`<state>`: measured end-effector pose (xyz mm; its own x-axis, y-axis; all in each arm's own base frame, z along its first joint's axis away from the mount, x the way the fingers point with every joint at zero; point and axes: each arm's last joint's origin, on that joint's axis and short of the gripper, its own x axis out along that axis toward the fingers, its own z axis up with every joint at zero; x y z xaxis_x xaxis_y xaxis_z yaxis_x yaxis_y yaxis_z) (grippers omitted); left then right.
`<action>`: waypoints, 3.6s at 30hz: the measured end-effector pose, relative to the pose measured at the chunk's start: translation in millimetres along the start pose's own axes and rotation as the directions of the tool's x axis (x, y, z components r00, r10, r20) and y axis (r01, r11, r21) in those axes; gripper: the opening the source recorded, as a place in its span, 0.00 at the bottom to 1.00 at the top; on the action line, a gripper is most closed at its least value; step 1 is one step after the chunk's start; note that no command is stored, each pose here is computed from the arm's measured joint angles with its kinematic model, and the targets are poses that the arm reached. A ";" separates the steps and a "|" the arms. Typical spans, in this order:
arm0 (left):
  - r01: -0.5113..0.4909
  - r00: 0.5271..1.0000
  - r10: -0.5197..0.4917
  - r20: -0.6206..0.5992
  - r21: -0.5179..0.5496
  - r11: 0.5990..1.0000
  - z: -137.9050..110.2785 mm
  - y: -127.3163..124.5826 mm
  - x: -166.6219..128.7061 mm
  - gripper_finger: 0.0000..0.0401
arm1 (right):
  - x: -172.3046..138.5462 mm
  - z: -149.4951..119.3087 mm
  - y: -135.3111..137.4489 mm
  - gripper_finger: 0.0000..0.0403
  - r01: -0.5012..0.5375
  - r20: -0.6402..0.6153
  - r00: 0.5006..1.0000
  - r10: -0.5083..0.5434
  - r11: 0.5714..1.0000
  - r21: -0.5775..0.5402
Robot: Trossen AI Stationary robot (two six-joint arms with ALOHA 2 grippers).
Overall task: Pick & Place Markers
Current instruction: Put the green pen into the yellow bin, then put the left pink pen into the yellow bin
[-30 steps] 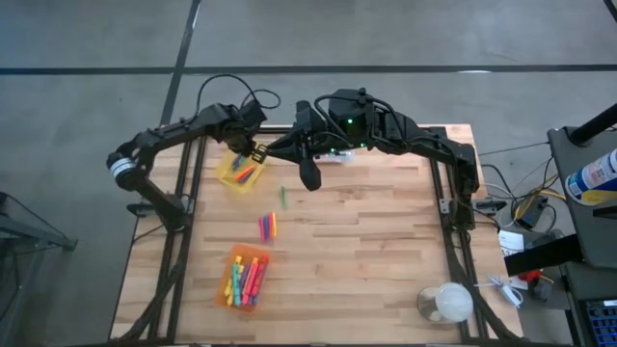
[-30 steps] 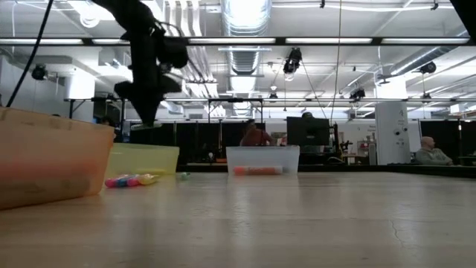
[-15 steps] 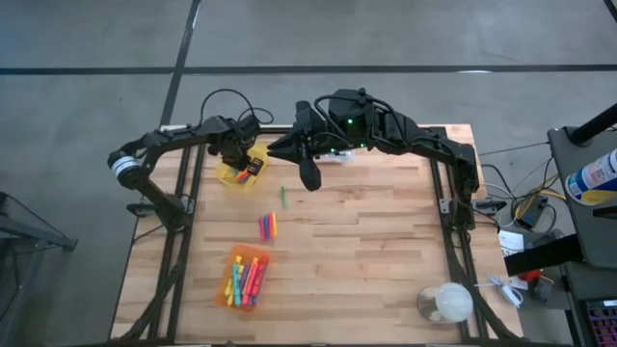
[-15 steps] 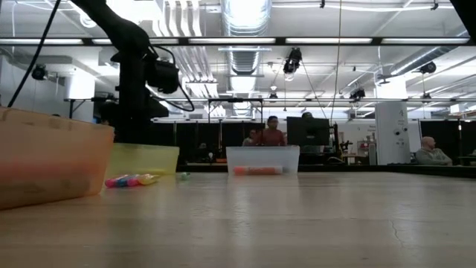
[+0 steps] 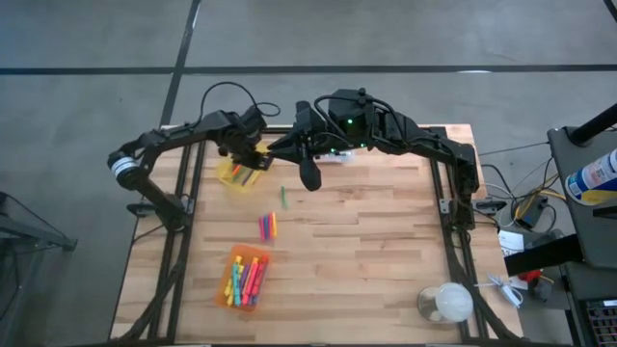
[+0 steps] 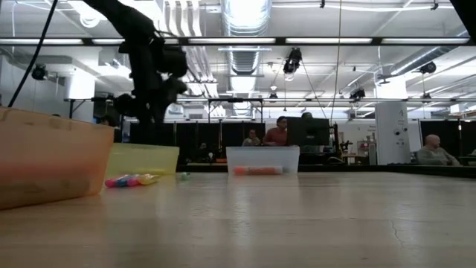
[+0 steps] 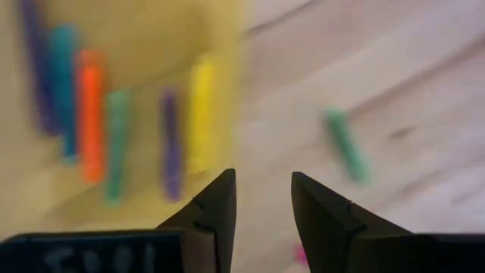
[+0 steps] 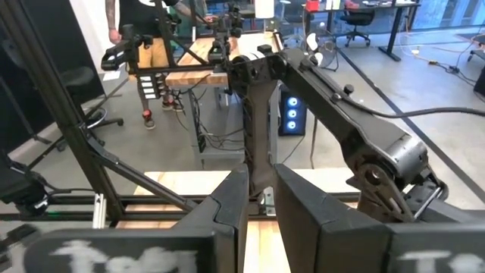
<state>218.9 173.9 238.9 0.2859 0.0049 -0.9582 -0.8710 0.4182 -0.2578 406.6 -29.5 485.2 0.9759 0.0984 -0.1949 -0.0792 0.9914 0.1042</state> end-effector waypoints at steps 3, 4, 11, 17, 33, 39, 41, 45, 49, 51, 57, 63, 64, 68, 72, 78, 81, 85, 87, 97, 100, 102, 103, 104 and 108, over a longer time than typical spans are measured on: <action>0.081 0.996 -0.081 0.034 0.012 0.997 2.0 -20.8 -9.5 0.30 | 0.0 0.0 -0.2 0.14 0.000 0.000 1.000 0.000 1.000 -0.002; 0.102 0.994 -0.102 0.045 0.018 0.995 1.9 -27.8 -12.7 0.30 | 0.0 0.0 -0.2 0.14 0.000 0.000 1.000 0.000 1.000 -0.002; 0.160 0.984 -0.163 0.075 0.050 0.986 -8.0 -61.7 -20.0 0.30 | -0.1 0.0 -0.3 0.14 0.001 0.000 1.000 -0.001 1.000 0.006; 0.191 0.974 -0.196 0.111 0.054 0.980 -19.2 -86.0 -14.3 0.30 | -0.2 -0.4 -0.3 0.14 0.000 -0.005 1.000 0.000 1.000 0.026; -0.006 1.000 0.008 0.012 -0.208 0.978 -18.5 -99.6 62.7 0.30 | -45.9 3.6 7.8 0.14 0.002 -0.146 0.989 -0.010 0.999 -0.053; -0.060 0.998 0.058 -0.015 -0.214 0.975 -14.8 -99.0 89.3 0.30 | -55.3 1.0 9.4 0.14 -0.010 -0.201 0.980 -0.011 0.994 -0.106; -0.077 0.997 0.073 -0.026 -0.233 0.969 -14.6 -98.3 95.3 0.30 | -55.8 -1.7 9.2 0.14 -0.014 -0.228 0.974 -0.012 0.993 -0.115; -0.090 0.996 0.083 -0.038 -0.242 0.966 -14.2 -98.5 105.3 0.30 | -57.1 -4.8 9.3 0.14 -0.022 -0.261 0.965 -0.013 0.991 -0.129; -0.102 0.994 0.093 -0.049 -0.228 0.968 -14.5 -98.2 109.7 0.27 | -57.4 -6.0 9.3 0.14 -0.022 -0.273 0.962 -0.013 0.992 -0.127; -0.110 0.993 0.100 -0.055 -0.226 0.968 -14.8 -97.7 110.9 0.23 | -57.5 -6.0 9.1 0.14 -0.023 -0.273 0.962 -0.014 0.991 -0.131; -0.106 0.994 0.098 -0.051 -0.202 0.974 -15.0 -97.8 108.4 0.05 | -57.4 -6.0 9.3 0.14 -0.026 -0.273 0.962 -0.013 0.990 -0.138; -0.058 0.998 0.056 -0.016 -0.181 0.982 -12.9 -102.6 92.0 0.06 | -57.5 -5.9 8.5 0.14 -0.025 -0.272 0.962 -0.016 0.989 -0.144; -0.045 0.999 0.045 -0.005 -0.181 0.982 -12.6 -103.8 85.2 0.07 | -57.5 -5.7 7.9 0.14 -0.023 -0.270 0.963 -0.017 0.989 -0.144; -0.023 0.999 0.030 0.040 -0.170 0.985 -13.0 -106.1 58.8 0.07 | -57.4 -4.9 7.5 0.14 -0.019 -0.262 0.965 -0.019 0.990 -0.141; 0.001 0.993 0.018 0.113 -0.172 0.985 -16.3 -102.0 26.6 0.07 | -56.9 -3.8 7.3 0.14 -0.017 -0.250 0.968 -0.019 0.989 -0.144; -0.137 0.971 0.175 0.162 -0.222 0.965 -27.7 -74.0 -15.0 0.07 | -56.2 -0.4 7.0 0.14 -0.013 -0.215 0.976 -0.019 0.989 -0.147; -0.184 0.956 0.227 0.188 -0.220 0.958 -30.3 -62.0 -30.0 0.07 | -56.1 -0.1 7.1 0.14 -0.013 -0.213 0.977 -0.019 0.989 -0.148; -0.216 0.947 0.254 0.198 -0.198 0.956 -27.2 -45.7 -33.8 0.07 | -55.9 -0.2 7.0 0.14 -0.013 -0.213 0.977 -0.019 0.989 -0.148; -0.247 0.942 0.283 0.178 -0.196 0.949 -25.3 -34.1 -29.3 0.07 | -55.9 -0.2 7.0 0.14 -0.013 -0.213 0.977 -0.019 0.989 -0.148; -0.253 0.960 0.272 0.065 -0.216 0.943 -13.6 17.1 -5.3 0.08 | -56.1 -1.1 7.2 0.14 -0.010 -0.222 0.975 -0.018 0.992 -0.125; -0.258 0.960 0.275 0.051 -0.222 0.940 -12.6 26.6 -0.4 0.13 | -55.9 -1.3 7.7 0.14 -0.011 -0.224 0.975 -0.016 0.993 -0.121; -0.259 0.959 0.277 0.053 -0.223 0.940 -11.4 29.8 -0.6 0.18 | -55.8 -1.4 7.9 0.14 -0.013 -0.224 0.975 -0.016 0.992 -0.125; -0.258 0.959 0.277 0.055 -0.227 0.939 -11.0 30.1 -0.9 0.21 | -55.8 -1.4 7.9 0.14 -0.013 -0.224 0.974 -0.015 0.992 -0.126; -0.256 0.960 0.275 0.054 -0.237 0.937 -11.2 30.3 -1.0 0.23 | -55.8 -1.4 7.9 0.14 -0.013 -0.224 0.974 -0.016 0.992 -0.126; -0.253 0.960 0.275 0.057 -0.245 0.936 -11.2 30.2 -1.5 0.29 | -55.8 -1.4 7.9 0.14 -0.013 -0.224 0.974 -0.016 0.992 -0.128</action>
<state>187.7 176.3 231.2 0.0579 0.1712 -0.9835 -0.9855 0.1671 -0.0290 351.2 -27.0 495.5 0.9065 0.0996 -0.4103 -0.1176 0.9929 -0.0187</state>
